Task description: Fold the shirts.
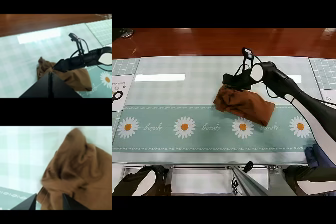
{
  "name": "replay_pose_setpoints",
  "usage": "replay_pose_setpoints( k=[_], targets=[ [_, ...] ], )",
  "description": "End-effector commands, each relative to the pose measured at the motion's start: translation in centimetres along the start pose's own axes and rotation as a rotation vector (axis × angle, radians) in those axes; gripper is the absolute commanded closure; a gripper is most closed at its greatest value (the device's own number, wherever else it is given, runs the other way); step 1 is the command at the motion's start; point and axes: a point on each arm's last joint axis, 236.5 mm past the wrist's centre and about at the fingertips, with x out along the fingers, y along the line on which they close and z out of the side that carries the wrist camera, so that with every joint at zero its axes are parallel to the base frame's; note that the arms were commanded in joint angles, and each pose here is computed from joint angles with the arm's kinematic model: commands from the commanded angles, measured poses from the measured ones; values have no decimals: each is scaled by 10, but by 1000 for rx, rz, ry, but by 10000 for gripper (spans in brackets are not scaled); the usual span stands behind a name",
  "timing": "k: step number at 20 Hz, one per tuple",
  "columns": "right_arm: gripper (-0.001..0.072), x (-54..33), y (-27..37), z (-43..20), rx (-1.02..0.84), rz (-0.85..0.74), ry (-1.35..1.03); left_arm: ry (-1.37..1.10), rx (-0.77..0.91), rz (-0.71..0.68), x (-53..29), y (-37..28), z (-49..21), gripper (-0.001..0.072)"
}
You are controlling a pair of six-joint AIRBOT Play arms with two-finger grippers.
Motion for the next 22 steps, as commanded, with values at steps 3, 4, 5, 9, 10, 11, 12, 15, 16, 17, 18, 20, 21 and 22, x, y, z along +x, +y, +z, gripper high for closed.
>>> replay_pose_setpoints(
  k=[3, 4, 5, 9, 10, 11, 12, 15, 16, 17, 18, 20, 21, 22],
  targets=[
    [292, -64, -104, -18, -272, -406, 178, 56, -32, 30, 10, 17, -20, 690],
    [292, -99, -152, -17, -343, -612, 238, 64, -38, 37, 12, 21, -23, 690],
    [294, -127, -186, -15, -379, -751, 285, 70, -42, 41, 13, 23, -26, 690],
    [200, -145, -252, -75, -93, -623, 345, 82, -42, 57, 14, 28, -29, 690],
    [105, -136, -254, -91, 31, -516, 309, 84, -41, 64, 14, 30, -30, 690],
    [105, -126, -250, -99, 146, -406, 254, 85, -40, 68, 14, 31, -30, 690],
    [106, -113, -239, -99, 251, -272, 180, 86, -39, 71, 14, 31, -30, 690],
    [108, -84, -213, -90, 424, 2, 46, 88, -50, 71, 15, 32, -30, 690],
    [107, -76, -213, -88, 461, 30, 20, 89, -50, 70, 14, 32, -31, 690],
    [108, -69, -214, -87, 497, 47, 3, 91, -51, 69, 14, 31, -31, 690],
    [107, -61, -213, -85, 526, 73, -10, 93, -57, 69, 14, 31, -32, 690],
    [108, -50, -211, -75, 566, 125, -35, 94, -60, 69, 14, 31, -32, 690],
    [117, -44, -211, -71, 592, 145, -50, 95, -60, 69, 14, 31, -32, 690],
    [210, -40, -214, -68, 617, 151, -60, 94, -60, 69, 14, 31, -32, 690]
  ],
)
